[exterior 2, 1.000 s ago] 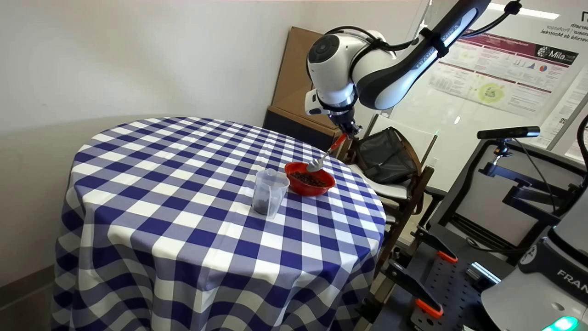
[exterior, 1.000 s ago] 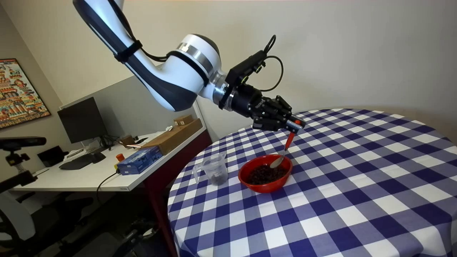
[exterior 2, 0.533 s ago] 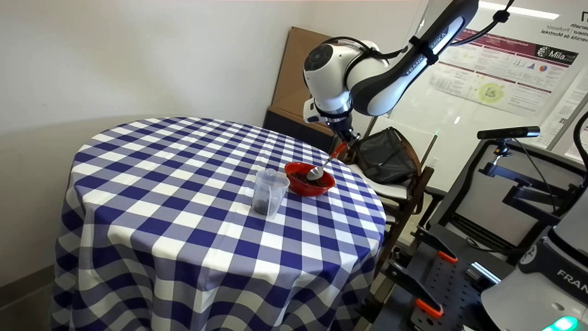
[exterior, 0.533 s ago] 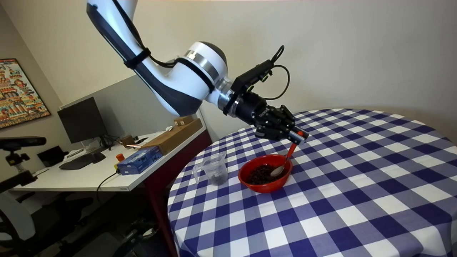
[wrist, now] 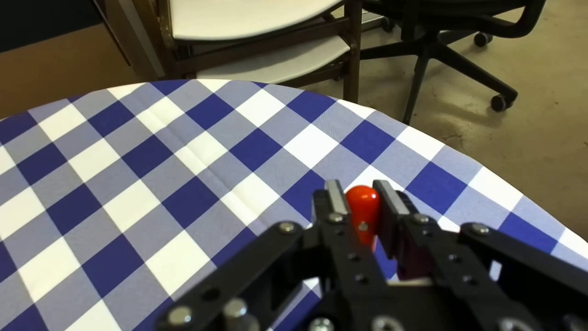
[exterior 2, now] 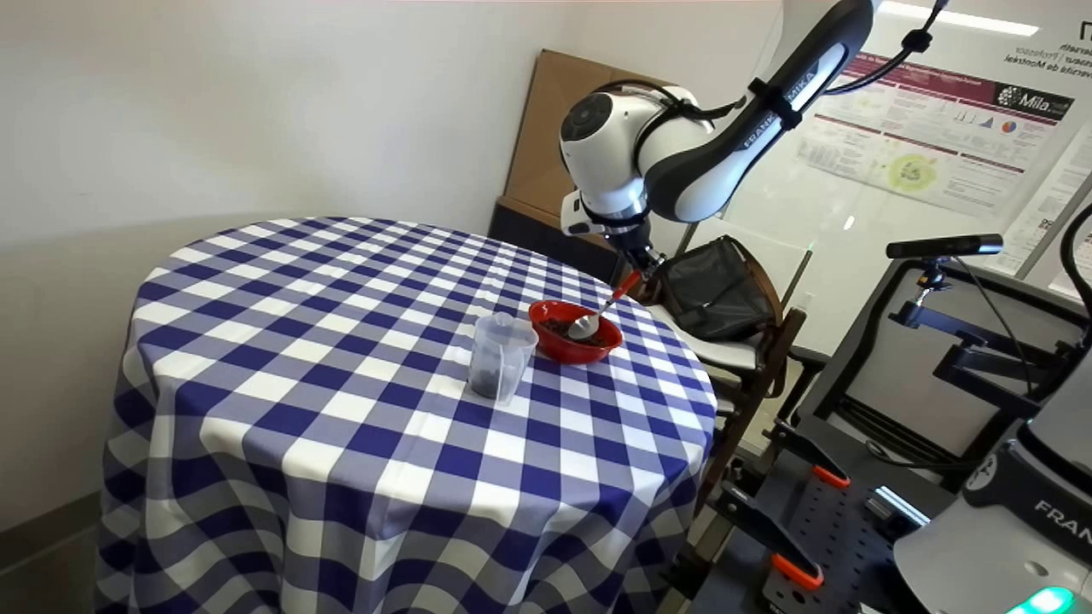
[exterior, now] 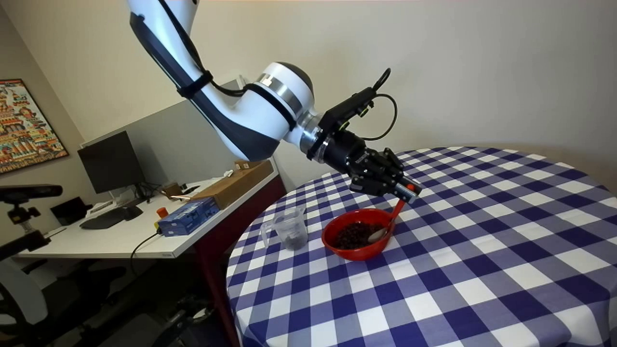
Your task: Put a spoonful of the contents of the bowl into the jug
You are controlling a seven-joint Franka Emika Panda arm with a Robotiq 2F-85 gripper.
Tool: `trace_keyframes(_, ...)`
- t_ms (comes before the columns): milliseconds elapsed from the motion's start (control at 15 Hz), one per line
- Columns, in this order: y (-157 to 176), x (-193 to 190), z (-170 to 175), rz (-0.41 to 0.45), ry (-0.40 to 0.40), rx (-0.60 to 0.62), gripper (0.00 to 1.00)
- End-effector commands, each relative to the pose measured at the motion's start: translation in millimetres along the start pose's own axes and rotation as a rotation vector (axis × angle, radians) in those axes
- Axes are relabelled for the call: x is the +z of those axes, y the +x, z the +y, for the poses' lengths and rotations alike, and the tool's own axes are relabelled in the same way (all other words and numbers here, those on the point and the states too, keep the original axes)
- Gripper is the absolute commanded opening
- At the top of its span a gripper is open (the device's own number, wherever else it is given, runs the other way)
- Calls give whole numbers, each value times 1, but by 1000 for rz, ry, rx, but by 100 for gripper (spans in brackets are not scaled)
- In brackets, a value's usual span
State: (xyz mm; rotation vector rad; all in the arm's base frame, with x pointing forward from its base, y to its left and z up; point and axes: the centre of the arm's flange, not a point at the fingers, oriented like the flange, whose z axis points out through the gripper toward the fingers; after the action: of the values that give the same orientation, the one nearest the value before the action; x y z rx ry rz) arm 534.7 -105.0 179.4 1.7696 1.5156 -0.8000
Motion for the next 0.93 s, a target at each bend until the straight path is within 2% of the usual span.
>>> trace_keyframes(0, 2, 6, 11, 25, 20, -10, 5)
trace_keyframes(867, 26, 21, 7, 55, 76, -36, 5)
